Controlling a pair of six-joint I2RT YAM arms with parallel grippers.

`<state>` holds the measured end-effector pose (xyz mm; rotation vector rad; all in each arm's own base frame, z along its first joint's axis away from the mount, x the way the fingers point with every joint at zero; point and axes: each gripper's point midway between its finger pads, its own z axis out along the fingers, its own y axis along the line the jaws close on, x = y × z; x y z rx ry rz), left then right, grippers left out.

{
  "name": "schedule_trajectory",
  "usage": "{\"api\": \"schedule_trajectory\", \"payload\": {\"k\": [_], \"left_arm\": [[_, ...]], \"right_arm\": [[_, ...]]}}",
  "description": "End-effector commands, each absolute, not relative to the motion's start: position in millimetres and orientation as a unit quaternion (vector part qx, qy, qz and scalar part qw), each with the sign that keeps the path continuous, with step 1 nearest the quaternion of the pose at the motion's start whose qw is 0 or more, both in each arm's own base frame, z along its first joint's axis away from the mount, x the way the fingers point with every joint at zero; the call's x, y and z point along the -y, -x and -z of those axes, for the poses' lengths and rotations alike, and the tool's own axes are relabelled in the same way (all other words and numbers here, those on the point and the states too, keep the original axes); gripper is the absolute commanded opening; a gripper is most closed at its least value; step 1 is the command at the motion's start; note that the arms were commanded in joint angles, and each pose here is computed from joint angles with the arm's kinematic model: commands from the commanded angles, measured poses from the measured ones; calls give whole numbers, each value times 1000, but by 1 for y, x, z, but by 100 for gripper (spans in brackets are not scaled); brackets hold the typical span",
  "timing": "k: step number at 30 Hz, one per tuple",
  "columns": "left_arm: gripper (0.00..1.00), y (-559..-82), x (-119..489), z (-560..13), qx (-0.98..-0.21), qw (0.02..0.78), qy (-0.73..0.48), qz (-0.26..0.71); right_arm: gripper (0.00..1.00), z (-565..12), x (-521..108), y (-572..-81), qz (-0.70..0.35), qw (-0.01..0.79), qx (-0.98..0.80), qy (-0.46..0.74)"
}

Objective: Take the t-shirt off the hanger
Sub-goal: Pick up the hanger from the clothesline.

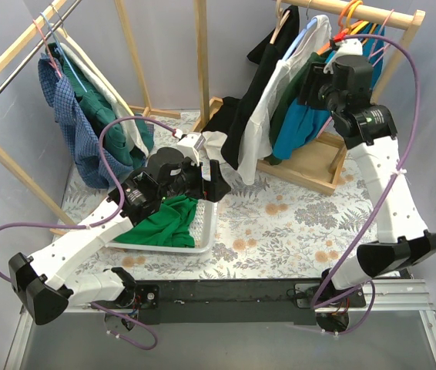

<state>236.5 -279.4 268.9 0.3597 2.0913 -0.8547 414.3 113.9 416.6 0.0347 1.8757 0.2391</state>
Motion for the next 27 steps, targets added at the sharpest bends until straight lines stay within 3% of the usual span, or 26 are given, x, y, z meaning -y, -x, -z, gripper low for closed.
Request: {"api": "schedule_trajectory", "payload": {"k": [1, 8, 18, 22, 23, 24, 26, 27], "left_arm": [[98, -232, 277, -281, -820, 428, -145, 352], [98, -231, 278, -278, -820, 425, -147, 355], [98, -228, 276, -279, -818, 426, -147, 357], [98, -227, 273, -278, -819, 427, -145, 355], [98, -227, 273, -277, -819, 427, -145, 355], [98, -227, 273, -277, -819, 427, -145, 355], [98, -227, 273, -276, -819, 427, -145, 355], [98, -228, 274, -276, -820, 426, -145, 354]], "right_arm": [[59, -457, -76, -390, -52, 641, -763, -67], [55, -469, -48, -379, 14, 653, -753, -82], [48, -450, -58, -405, 21, 627, -776, -68], [37, -449, -58, -407, 18, 627, -775, -79], [32, -452, -55, -406, 20, 630, -771, -91], [16, -455, -55, -405, 17, 633, -768, -95], [2, -458, -52, -404, 21, 634, -766, -108], [1, -465, -51, -403, 20, 639, -761, -111]]}}
